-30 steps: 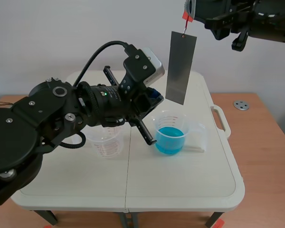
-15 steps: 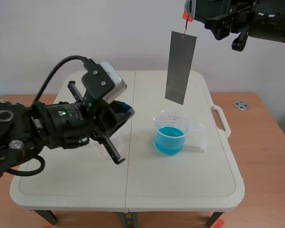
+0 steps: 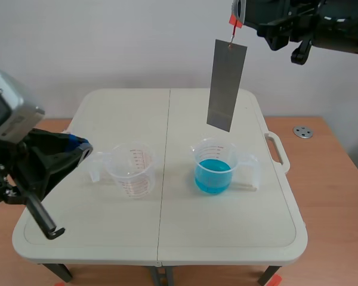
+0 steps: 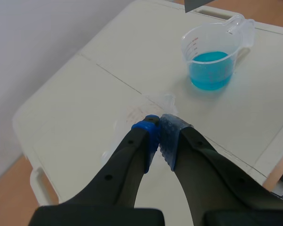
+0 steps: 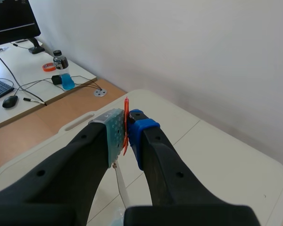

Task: Hold the metal plate by the orange handle, dip it into the blue solution, take it out and point at it, then put the plate back in the beaker on the left.
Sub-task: 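Point at the plate with the left hand, then lower the plate into the blue solution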

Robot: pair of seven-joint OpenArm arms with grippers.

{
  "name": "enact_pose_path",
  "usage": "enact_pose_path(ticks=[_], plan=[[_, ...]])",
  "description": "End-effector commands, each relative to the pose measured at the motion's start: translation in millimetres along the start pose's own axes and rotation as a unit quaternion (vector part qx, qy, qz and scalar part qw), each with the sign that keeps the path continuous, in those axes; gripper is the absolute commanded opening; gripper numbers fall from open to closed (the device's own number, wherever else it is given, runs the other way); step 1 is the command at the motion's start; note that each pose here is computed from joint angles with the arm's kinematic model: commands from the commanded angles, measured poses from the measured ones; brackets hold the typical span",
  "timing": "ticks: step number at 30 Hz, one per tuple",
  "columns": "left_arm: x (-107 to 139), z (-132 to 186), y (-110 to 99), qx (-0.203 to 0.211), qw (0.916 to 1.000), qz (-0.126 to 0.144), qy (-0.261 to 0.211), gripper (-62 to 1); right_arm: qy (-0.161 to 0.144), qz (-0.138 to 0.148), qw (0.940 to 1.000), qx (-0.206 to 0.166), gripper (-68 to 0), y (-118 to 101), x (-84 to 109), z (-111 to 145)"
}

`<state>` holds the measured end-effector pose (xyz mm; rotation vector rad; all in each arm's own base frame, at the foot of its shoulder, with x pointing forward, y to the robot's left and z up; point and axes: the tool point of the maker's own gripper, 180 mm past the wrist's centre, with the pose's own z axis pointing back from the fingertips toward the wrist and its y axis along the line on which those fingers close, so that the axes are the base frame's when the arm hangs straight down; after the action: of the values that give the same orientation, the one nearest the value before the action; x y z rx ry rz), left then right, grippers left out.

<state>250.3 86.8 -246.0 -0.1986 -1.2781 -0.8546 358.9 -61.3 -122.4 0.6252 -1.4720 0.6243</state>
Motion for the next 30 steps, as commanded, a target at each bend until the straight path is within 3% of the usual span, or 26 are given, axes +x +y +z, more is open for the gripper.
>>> enact_pose_path(ticks=[1, 17, 23, 30], plan=[[1.3, 7.9, -2.7, 0.004, 0.9999, 0.010, -0.007, -59.3, -0.017, 0.004, 0.9998, 0.008, -66.2, -0.1, 9.8, -2.8], [-50.4, 82.0, -27.8, 0.010, 0.9954, 0.065, 0.070, -59.3, 0.010, -0.042, 0.9990, 0.010, -66.2, -4.8, -23.3, -10.8], [-61.7, 94.0, -36.3, 0.003, 0.9924, 0.075, 0.097, -59.3, 0.024, -0.064, 0.9976, 0.008, -66.2, -8.0, -39.8, -13.0], [-61.5, 93.9, -36.4, 0.003, 0.9925, 0.075, 0.096, -59.3, 0.044, -0.082, 0.9956, 0.000, -66.2, -13.2, -62.0, -14.6]])
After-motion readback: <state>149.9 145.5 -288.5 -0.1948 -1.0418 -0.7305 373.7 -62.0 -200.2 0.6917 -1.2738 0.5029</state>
